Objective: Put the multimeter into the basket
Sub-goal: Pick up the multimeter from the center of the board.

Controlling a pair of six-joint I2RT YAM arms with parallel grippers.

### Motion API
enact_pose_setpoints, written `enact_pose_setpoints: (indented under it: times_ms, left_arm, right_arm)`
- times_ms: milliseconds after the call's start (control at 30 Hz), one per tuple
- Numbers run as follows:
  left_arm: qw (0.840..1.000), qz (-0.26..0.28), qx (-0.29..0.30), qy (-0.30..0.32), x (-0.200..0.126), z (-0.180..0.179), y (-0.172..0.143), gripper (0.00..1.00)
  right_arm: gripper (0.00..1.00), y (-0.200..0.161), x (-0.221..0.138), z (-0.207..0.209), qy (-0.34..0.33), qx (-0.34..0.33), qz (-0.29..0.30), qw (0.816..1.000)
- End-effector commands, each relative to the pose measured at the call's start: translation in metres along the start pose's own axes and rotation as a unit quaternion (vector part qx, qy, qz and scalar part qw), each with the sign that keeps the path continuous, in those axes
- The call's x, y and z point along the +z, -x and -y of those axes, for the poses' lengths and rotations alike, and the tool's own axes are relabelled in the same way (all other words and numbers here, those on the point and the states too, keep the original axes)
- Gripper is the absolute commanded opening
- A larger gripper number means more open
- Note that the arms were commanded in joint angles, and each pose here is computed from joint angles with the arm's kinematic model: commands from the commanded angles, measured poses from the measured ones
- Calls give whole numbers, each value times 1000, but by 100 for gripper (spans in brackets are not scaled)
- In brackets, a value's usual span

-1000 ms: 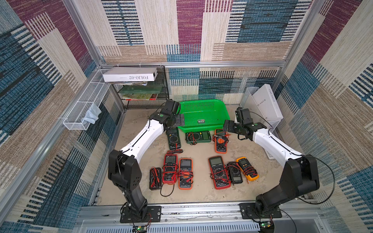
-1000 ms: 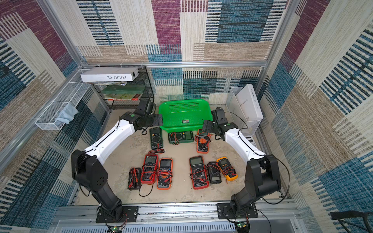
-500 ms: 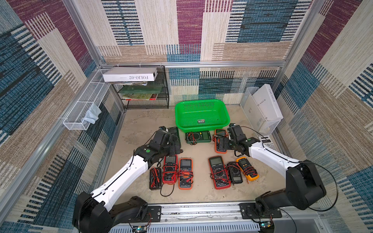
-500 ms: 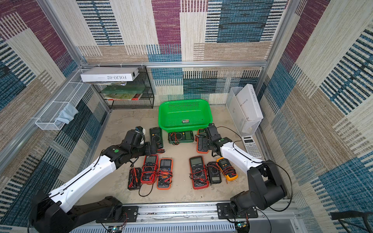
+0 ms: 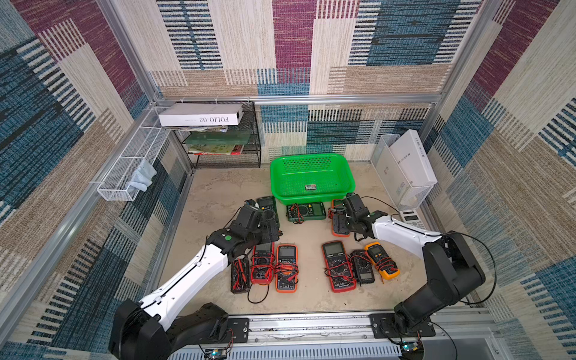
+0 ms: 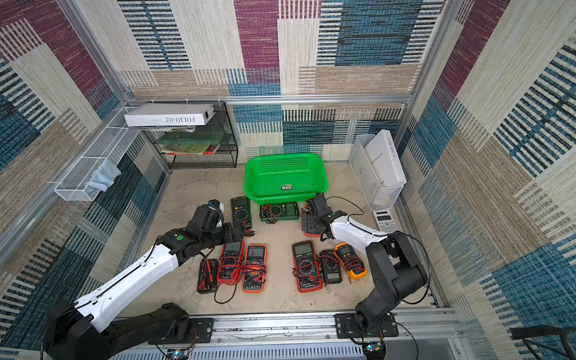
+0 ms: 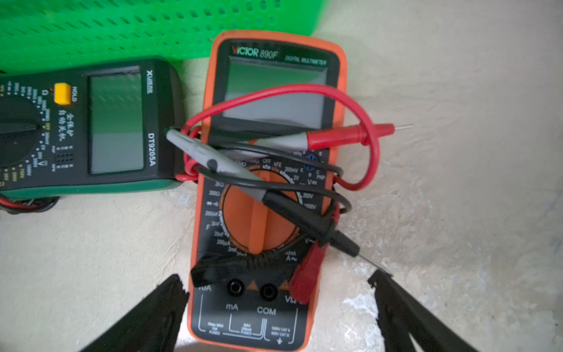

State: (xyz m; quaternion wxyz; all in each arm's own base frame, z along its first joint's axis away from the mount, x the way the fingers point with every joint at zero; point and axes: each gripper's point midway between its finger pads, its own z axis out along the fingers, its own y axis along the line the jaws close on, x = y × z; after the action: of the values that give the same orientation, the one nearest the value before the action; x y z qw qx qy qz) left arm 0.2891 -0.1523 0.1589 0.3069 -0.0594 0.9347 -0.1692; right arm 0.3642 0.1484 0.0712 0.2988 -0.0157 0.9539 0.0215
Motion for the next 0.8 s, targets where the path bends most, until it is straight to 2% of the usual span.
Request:
enact_pose_setpoints:
  times_ms: [0,533,633,767]
  left_arm:
    - [1000,2,1,-12,2,7,3,100]
    - [1000,-12,8,-9,12,11,-1,100]
    - [1000,-15,8,-10,13,13,-2,100]
    - [1000,-20,11,-15,15,16,-3,100]
  right_arm:
    - [100,7,4,-3,2,7,10,1000]
    - [100,-2,45,-11,-2,6,-22,1000]
    - [94,-6,47,-9,-3,7,-28,1000]
    - [76,-10,46,-8,-3,7,-31,999]
